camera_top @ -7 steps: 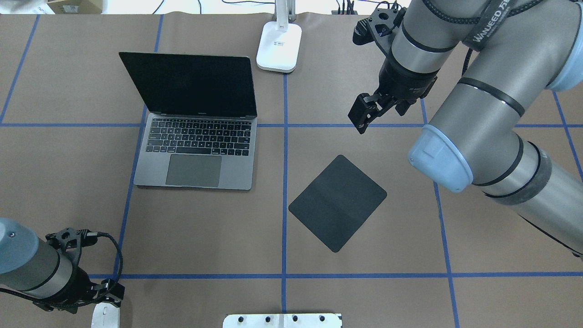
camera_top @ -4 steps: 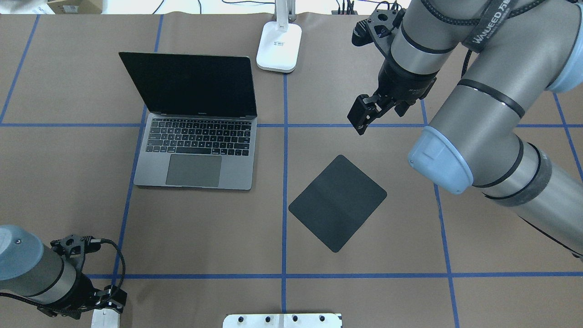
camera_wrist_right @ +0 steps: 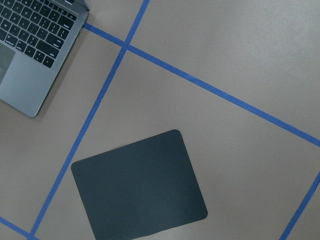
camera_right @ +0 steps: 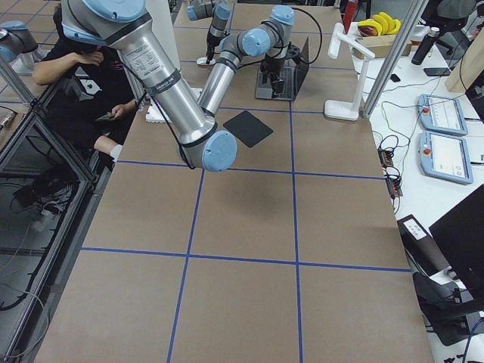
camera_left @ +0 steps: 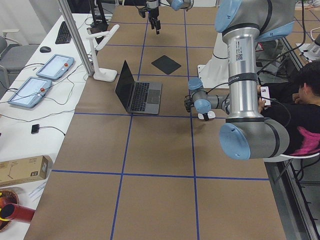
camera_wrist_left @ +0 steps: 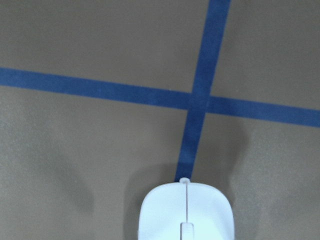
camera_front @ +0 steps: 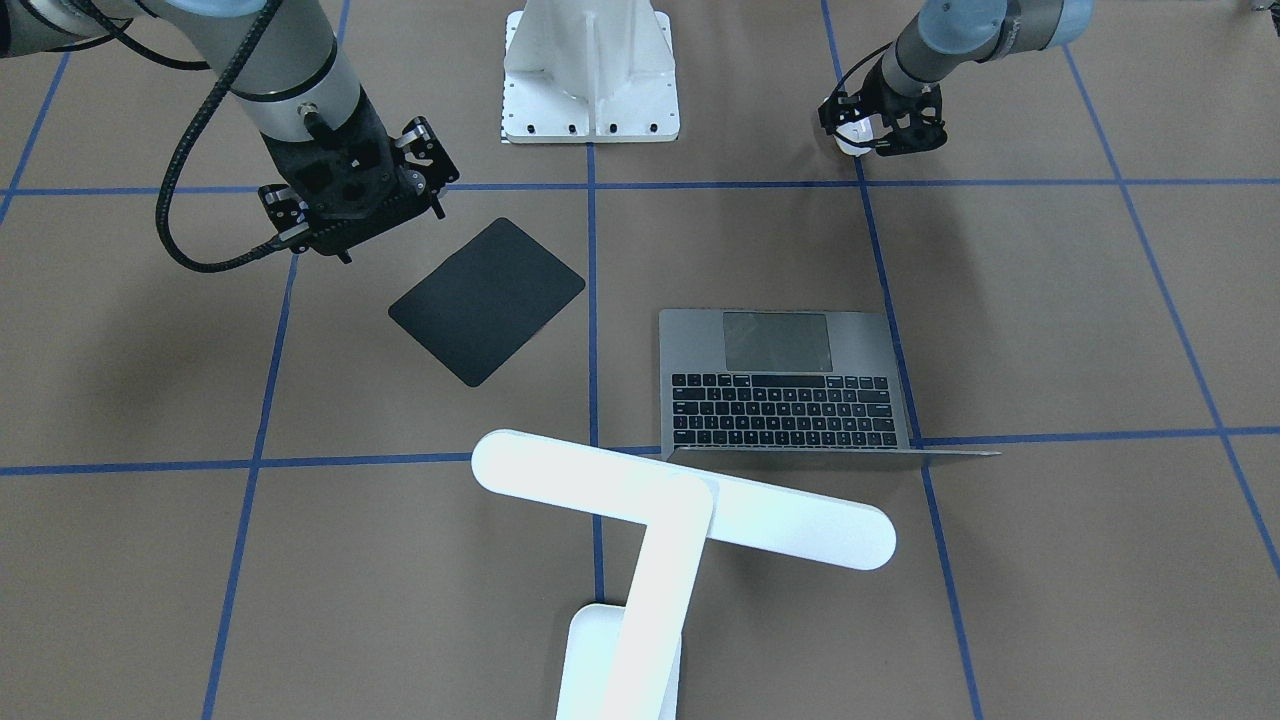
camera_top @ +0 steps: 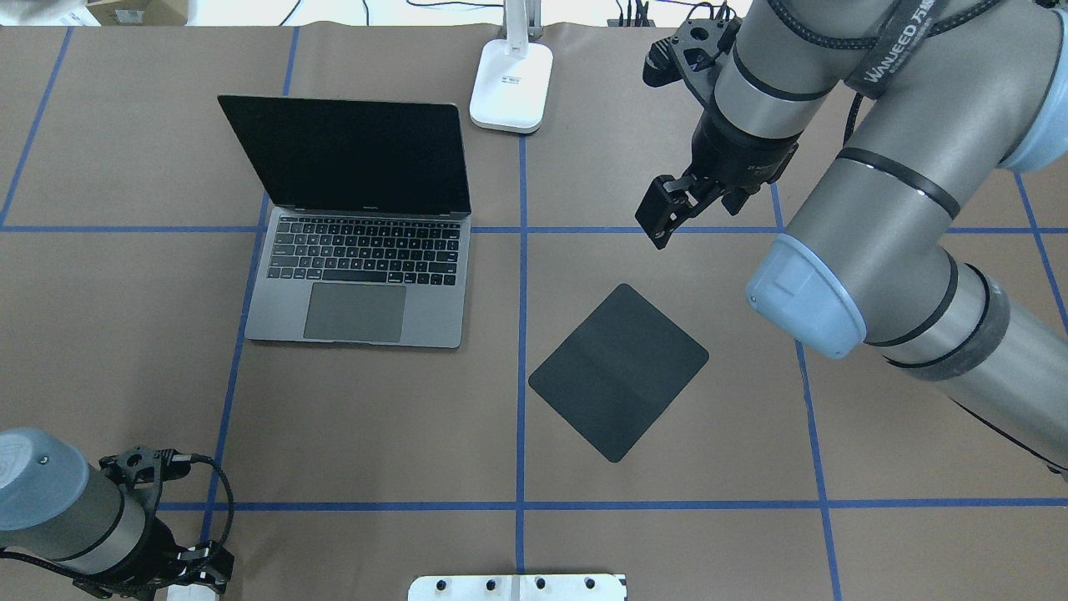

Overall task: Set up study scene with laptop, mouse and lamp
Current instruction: 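Grasp the white mouse with the left gripper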

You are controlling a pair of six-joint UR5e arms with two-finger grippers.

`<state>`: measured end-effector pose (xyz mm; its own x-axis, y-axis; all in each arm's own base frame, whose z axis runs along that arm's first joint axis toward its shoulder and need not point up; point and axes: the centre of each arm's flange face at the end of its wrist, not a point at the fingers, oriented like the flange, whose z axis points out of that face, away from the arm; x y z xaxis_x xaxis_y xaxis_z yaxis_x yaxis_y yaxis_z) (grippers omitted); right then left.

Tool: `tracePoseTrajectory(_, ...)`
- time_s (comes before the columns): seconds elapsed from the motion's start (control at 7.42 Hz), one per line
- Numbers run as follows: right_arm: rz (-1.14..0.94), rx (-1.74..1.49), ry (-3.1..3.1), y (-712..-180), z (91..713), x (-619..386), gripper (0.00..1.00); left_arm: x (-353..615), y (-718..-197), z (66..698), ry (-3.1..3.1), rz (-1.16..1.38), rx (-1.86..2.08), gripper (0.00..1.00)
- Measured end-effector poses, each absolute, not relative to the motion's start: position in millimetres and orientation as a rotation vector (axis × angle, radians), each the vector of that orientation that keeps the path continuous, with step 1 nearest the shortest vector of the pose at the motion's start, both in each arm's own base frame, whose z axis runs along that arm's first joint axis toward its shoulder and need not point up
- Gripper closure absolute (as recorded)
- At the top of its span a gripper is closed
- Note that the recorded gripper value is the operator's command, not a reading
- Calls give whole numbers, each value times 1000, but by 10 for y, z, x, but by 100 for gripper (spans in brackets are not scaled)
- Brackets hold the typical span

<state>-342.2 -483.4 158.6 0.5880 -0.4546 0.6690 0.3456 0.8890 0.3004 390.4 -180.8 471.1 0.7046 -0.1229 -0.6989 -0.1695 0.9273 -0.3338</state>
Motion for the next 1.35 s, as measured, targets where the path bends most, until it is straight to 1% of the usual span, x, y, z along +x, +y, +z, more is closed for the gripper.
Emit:
tracePoseTrajectory(0.67, -473, 152, -805, -4796, 1595, -3454, 0, 3922, -1789, 4699, 798, 42, -391, 31)
tracePoseTrajectory(1.35, -474, 151, -796, -4781, 1634, -3474, 0, 3920, -1789, 4658, 805, 42, -390, 32)
